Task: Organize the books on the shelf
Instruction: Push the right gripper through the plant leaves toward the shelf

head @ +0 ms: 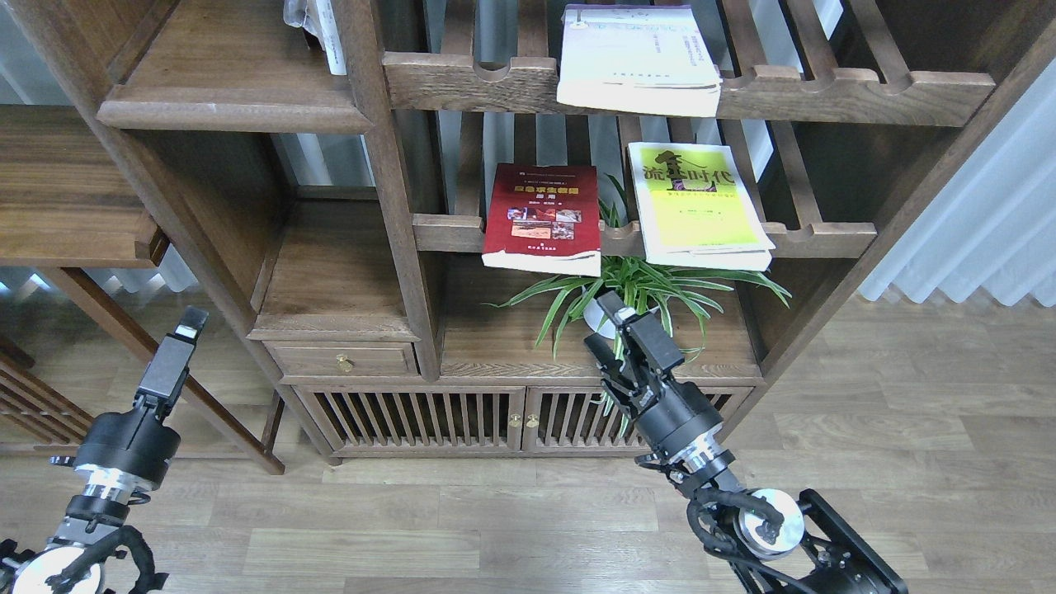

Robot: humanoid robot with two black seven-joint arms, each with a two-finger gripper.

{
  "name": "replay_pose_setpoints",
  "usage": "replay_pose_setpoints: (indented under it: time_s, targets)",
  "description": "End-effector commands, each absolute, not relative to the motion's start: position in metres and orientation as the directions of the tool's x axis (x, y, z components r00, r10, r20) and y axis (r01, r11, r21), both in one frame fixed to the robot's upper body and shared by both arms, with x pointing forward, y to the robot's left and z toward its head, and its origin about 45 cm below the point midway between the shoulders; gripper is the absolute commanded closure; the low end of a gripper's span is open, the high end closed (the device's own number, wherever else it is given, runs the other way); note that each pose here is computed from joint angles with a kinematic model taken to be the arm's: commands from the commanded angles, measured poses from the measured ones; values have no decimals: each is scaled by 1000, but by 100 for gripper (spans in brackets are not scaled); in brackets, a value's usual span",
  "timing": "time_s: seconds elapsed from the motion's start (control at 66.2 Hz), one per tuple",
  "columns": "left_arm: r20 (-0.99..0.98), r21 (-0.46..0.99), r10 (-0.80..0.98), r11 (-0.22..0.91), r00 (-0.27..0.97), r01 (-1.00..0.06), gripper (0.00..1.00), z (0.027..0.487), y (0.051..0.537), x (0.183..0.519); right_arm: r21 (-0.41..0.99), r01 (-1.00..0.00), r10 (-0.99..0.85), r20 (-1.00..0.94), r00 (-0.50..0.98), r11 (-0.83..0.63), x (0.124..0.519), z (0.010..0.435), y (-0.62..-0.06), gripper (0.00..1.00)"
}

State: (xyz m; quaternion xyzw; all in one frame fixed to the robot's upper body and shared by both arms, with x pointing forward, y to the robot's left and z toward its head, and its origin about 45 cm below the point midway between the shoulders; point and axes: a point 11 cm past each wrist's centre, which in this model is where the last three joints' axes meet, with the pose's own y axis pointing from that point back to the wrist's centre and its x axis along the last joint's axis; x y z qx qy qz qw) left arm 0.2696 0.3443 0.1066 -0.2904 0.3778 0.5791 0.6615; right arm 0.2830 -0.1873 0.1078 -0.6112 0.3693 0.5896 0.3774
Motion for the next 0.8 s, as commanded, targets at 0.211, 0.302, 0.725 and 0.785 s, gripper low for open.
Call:
replay_pose_setpoints:
  time_s: [0.211, 0.302, 0.725, 0.785]
  targets:
    - [-841, 50, 539, 154, 41, -987, 0, 105, 342, 271, -35, -921, -4, -999, 40, -387, 289, 112, -194, 0]
    - [-841, 48, 540, 150, 41, -988, 0, 106, 344, 271, -38, -921, -4, -999, 43, -387, 288, 112, -194, 0]
    - [-838, 47, 544, 135, 34, -990, 0, 107, 349, 272, -34, -918, -3, -999, 38, -395, 287, 110, -194, 0]
    - [-838, 46, 544, 133, 34, -990, 0, 107, 349, 272, -34, -920, -2, -999, 37, -390, 287, 110, -194, 0]
